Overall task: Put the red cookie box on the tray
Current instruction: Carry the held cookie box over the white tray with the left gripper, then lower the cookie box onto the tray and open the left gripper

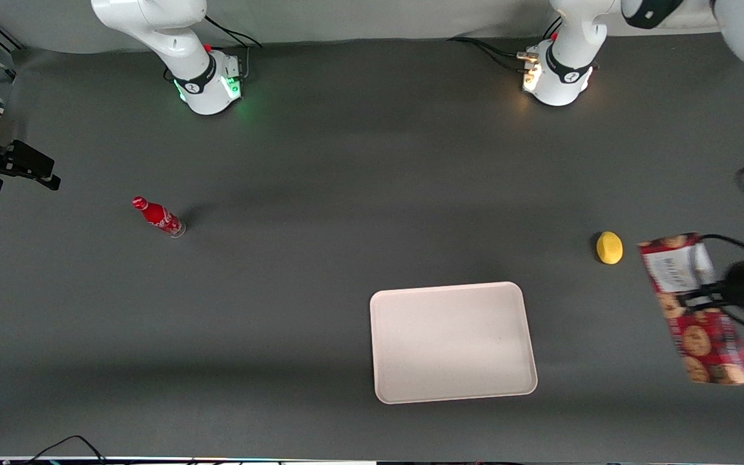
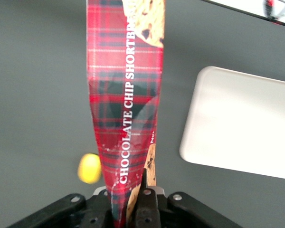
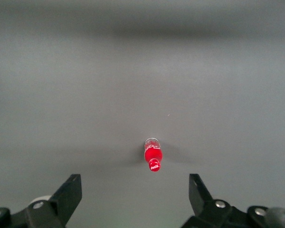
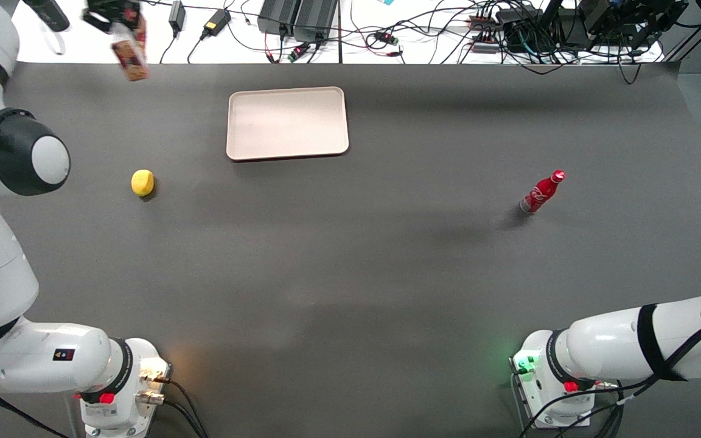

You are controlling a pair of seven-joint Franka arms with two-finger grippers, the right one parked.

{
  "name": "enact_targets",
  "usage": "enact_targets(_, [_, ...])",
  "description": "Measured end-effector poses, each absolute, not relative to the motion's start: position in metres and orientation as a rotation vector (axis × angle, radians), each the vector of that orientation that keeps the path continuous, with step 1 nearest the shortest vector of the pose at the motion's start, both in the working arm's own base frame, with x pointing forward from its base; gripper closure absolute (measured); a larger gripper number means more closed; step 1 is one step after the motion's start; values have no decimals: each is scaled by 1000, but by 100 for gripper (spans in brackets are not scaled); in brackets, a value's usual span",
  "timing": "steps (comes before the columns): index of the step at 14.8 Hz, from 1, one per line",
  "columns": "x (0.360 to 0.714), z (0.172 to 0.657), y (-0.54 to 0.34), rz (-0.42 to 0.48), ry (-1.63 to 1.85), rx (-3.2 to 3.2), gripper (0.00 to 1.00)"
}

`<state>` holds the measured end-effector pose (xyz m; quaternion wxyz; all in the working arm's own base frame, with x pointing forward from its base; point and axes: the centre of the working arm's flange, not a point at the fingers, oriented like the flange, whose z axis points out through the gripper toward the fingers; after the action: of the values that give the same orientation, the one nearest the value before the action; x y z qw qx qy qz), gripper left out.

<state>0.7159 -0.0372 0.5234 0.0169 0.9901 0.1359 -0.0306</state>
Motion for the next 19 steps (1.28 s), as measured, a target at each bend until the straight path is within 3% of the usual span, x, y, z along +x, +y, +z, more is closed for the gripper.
enact_targets(4, [711, 471, -139, -140, 315, 3087, 87])
enact_targets(10, [716, 275, -180, -51, 204, 3070, 87])
enact_targets(14, [716, 226, -193, 7, 122, 3087, 86])
enact_targets(17, [721, 236, -193, 43, 120, 3080, 58])
enact_targets(19, [722, 262, -184, 2, 135, 3105, 39])
